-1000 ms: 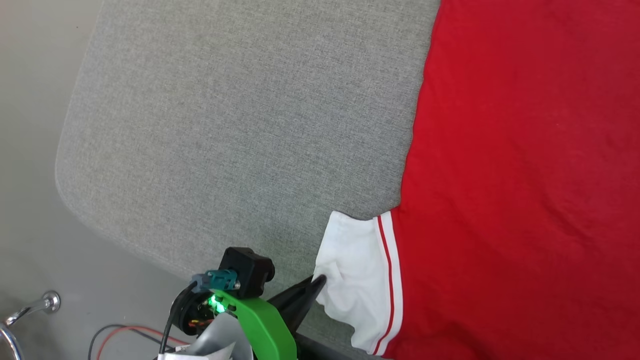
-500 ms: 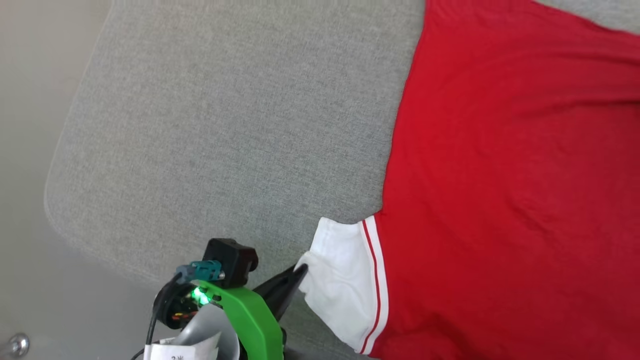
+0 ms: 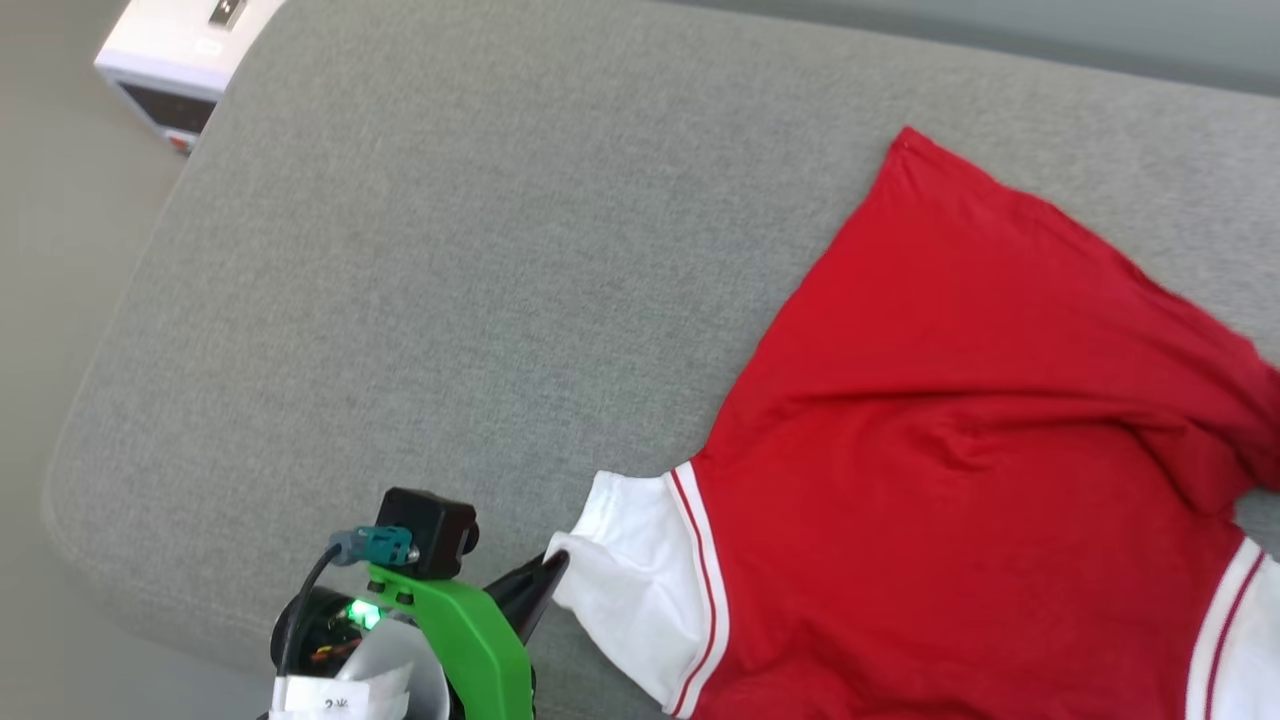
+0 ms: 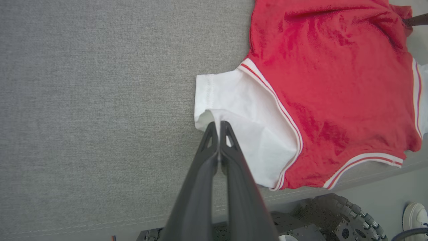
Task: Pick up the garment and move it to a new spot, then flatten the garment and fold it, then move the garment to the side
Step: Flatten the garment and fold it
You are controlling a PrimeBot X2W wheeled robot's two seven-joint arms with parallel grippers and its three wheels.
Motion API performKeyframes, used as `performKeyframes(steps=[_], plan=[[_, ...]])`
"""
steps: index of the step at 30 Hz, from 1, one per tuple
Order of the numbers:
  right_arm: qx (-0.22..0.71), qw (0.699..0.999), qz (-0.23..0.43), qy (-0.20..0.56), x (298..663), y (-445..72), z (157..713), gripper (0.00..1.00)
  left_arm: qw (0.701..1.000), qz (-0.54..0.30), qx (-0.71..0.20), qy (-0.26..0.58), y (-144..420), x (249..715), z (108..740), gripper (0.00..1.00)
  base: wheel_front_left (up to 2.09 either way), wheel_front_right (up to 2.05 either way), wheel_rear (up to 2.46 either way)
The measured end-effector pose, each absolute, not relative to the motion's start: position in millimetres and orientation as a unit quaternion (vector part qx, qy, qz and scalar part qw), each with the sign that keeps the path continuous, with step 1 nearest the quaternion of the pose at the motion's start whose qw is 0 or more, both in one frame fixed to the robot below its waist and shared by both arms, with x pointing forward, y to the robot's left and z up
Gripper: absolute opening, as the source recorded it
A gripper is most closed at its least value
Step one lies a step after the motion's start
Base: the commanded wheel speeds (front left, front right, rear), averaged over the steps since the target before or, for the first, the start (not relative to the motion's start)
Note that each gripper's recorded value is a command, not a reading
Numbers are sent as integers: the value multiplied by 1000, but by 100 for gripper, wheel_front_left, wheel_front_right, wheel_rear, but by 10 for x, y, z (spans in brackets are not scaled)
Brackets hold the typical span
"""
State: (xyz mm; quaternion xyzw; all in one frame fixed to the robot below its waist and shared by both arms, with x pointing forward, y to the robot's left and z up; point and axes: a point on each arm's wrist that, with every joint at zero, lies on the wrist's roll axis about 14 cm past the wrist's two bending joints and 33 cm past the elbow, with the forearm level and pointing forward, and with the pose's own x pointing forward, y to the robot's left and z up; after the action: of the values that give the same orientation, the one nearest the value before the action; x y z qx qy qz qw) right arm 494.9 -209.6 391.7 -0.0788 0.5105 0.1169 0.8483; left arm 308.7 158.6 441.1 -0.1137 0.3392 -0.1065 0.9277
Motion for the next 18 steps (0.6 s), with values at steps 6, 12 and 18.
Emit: performKeyframes(steps=[6, 12, 18], plan=[[-40, 854, 85, 511, 4408, -2380, 3967, 0, 932, -115, -119, 322, 1520, 3038, 4471, 0, 0, 0, 0], [-20, 863, 53, 501, 3960, -2641, 4088, 0, 936, -128, -130, 301, 1415, 3046, 4545, 0, 0, 0, 0], [23, 854, 21, 519, 3413, -2758, 4011, 0, 940, -136, -151, 274, 1285, 3076, 4617, 0, 0, 0, 0]])
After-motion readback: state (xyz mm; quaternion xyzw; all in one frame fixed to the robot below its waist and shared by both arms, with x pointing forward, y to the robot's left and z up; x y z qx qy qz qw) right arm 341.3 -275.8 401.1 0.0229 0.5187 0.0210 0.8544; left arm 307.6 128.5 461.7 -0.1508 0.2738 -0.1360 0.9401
